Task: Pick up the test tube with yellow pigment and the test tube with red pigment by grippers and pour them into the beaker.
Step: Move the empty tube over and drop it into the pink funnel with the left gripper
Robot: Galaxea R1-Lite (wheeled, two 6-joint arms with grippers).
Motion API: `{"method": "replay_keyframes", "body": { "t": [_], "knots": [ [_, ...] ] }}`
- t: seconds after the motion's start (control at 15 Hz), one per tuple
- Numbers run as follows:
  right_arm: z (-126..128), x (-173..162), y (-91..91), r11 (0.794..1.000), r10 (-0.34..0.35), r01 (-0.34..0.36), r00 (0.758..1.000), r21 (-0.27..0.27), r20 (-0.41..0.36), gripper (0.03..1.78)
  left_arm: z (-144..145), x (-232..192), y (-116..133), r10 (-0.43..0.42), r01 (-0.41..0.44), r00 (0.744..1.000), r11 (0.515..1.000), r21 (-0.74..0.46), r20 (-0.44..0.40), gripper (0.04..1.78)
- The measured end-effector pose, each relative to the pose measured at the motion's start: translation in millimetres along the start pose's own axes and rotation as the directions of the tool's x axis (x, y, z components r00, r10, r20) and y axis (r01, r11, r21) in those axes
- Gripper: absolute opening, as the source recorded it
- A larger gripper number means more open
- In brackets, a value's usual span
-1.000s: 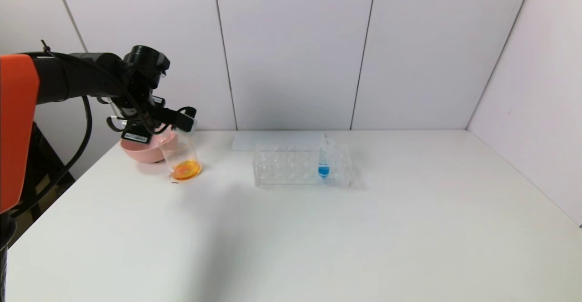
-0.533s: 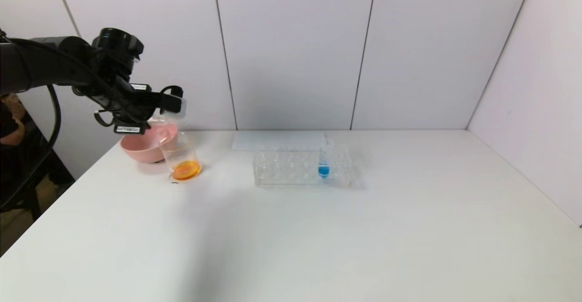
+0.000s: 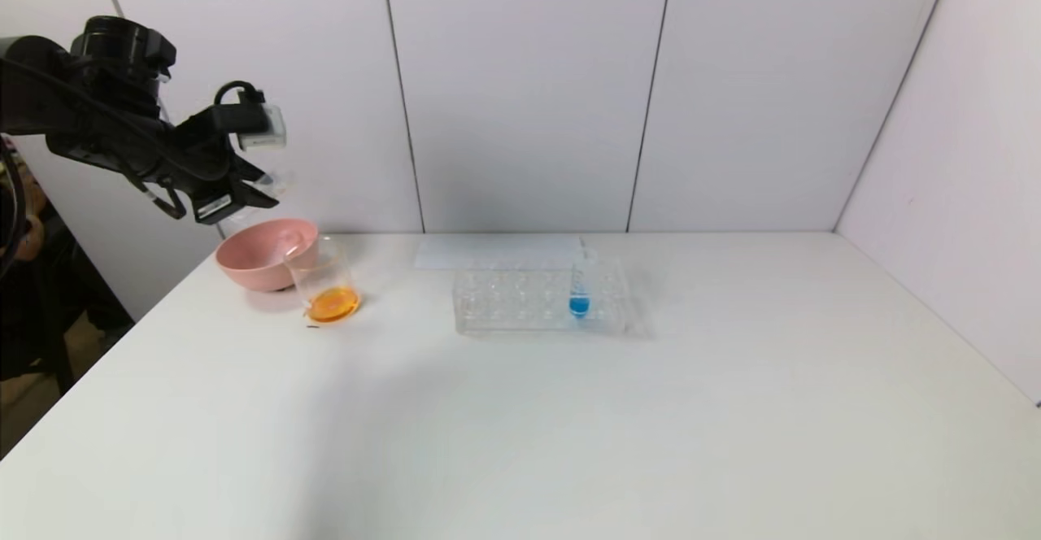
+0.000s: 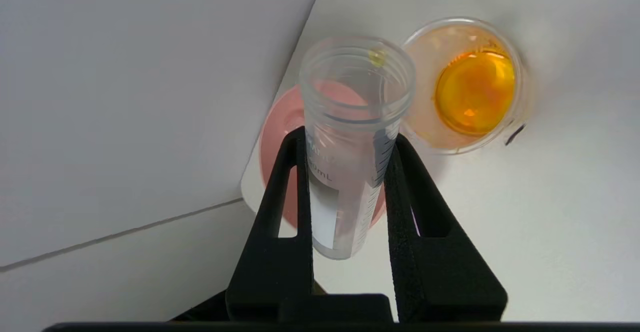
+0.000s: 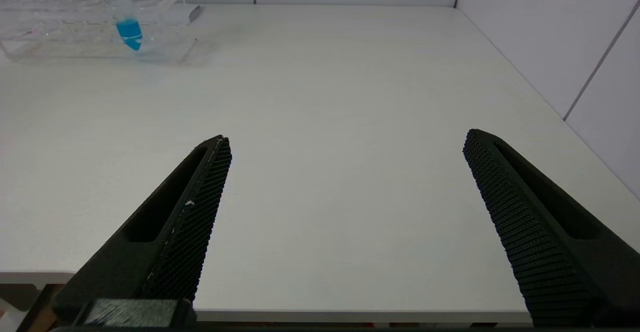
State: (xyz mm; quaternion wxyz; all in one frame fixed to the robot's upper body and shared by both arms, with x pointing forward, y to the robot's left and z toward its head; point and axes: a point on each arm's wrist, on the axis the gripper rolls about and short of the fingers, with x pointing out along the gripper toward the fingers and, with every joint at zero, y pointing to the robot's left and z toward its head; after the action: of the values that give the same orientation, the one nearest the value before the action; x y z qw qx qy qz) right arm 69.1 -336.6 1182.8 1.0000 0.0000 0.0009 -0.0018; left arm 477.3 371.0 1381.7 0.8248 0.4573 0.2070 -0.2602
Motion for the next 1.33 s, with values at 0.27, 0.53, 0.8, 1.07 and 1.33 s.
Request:
{"method": "replay_keyframes", "body": {
  "t": [0.27,0.53,0.8,1.07,1.33],
  "knots": [
    [0.0,0.0,0.0,1.0,0.0,0.0,1.0,0.0,0.0,1.7,-2.1,1.8,6.5,0.088,-0.076,0.994,0.984,-0.164,0.066,0.44],
    [0.0,0.0,0.0,1.0,0.0,0.0,1.0,0.0,0.0,1.7,-3.9,11.5,9.1,0.172,-0.11,0.974,0.928,-0.356,0.147,0.44],
    [0.0,0.0,0.0,1.0,0.0,0.0,1.0,0.0,0.0,1.7,-3.2,15.9,14.9,0.236,-0.114,0.955,0.85,-0.515,0.179,0.44],
    [0.0,0.0,0.0,1.0,0.0,0.0,1.0,0.0,0.0,1.7,-10.9,30.3,23.5,0.332,-0.121,0.919,0.747,-0.653,0.21,0.44],
    [0.0,0.0,0.0,1.0,0.0,0.0,1.0,0.0,0.0,1.7,-26.8,54.9,16.3,0.409,-0.12,0.893,0.617,-0.778,0.187,0.44]
  ]
}}
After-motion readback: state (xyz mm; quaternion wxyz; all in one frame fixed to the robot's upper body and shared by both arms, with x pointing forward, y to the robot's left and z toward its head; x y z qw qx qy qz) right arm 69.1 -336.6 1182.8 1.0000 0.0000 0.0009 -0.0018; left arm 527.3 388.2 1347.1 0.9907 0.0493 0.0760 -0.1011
